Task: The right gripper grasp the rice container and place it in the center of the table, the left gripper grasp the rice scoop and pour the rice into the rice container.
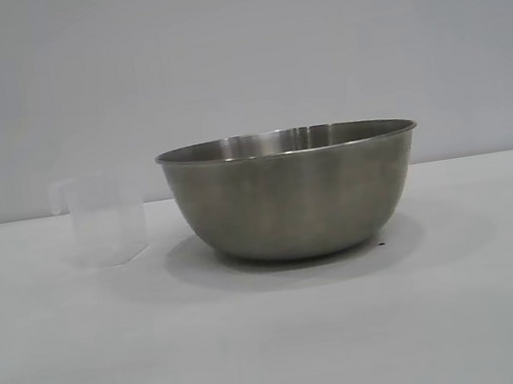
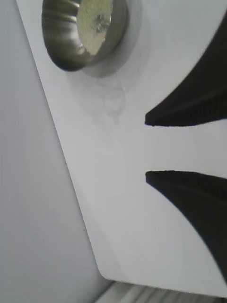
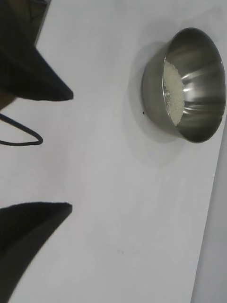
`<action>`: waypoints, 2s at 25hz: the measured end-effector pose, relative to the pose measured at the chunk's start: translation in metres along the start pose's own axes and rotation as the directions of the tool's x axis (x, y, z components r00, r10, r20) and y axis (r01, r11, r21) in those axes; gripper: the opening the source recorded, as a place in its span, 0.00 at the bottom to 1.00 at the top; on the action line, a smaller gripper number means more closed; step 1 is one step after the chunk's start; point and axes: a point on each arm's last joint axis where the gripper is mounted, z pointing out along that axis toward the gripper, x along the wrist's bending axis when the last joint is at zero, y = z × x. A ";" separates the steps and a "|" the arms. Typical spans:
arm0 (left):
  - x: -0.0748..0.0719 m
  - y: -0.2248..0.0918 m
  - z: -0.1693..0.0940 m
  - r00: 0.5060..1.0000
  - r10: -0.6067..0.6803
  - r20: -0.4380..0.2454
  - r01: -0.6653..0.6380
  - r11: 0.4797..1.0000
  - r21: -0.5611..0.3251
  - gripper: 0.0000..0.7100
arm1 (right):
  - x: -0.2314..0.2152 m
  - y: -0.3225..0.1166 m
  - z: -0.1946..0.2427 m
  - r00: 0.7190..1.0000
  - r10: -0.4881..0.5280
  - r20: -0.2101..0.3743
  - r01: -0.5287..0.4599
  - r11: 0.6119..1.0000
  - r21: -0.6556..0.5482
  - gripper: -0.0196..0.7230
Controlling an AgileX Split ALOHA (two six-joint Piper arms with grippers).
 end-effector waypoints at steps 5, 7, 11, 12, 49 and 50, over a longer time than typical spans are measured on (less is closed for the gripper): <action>0.005 -0.016 -0.007 0.996 -0.073 -0.060 0.080 0.989 0.122 0.31 | 0.000 0.000 0.000 1.000 0.000 0.000 0.000 1.000 0.000 0.62; 0.006 -0.018 -0.010 0.993 -0.091 -0.077 0.100 0.988 0.117 0.31 | 0.000 0.000 0.000 1.000 0.000 0.000 0.000 1.000 0.000 0.62; 0.008 -0.023 -0.016 0.988 -0.077 -0.131 0.095 0.987 0.133 0.31 | 0.000 0.000 0.000 1.000 0.000 0.000 0.000 1.000 0.000 0.62; 0.007 -0.024 -0.017 0.990 -0.059 -0.131 0.077 0.987 0.139 0.31 | 0.000 0.000 0.000 1.000 0.000 0.000 0.000 1.000 0.000 0.62; -0.026 -0.072 -0.010 0.985 -0.158 -0.062 0.166 0.974 0.155 0.31 | 0.000 0.000 0.000 1.000 0.000 -0.001 0.000 1.000 0.000 0.62; -0.025 -0.073 -0.010 0.984 -0.162 -0.073 0.172 0.973 0.155 0.31 | 0.000 0.000 0.000 1.000 0.000 -0.001 0.000 1.000 0.000 0.62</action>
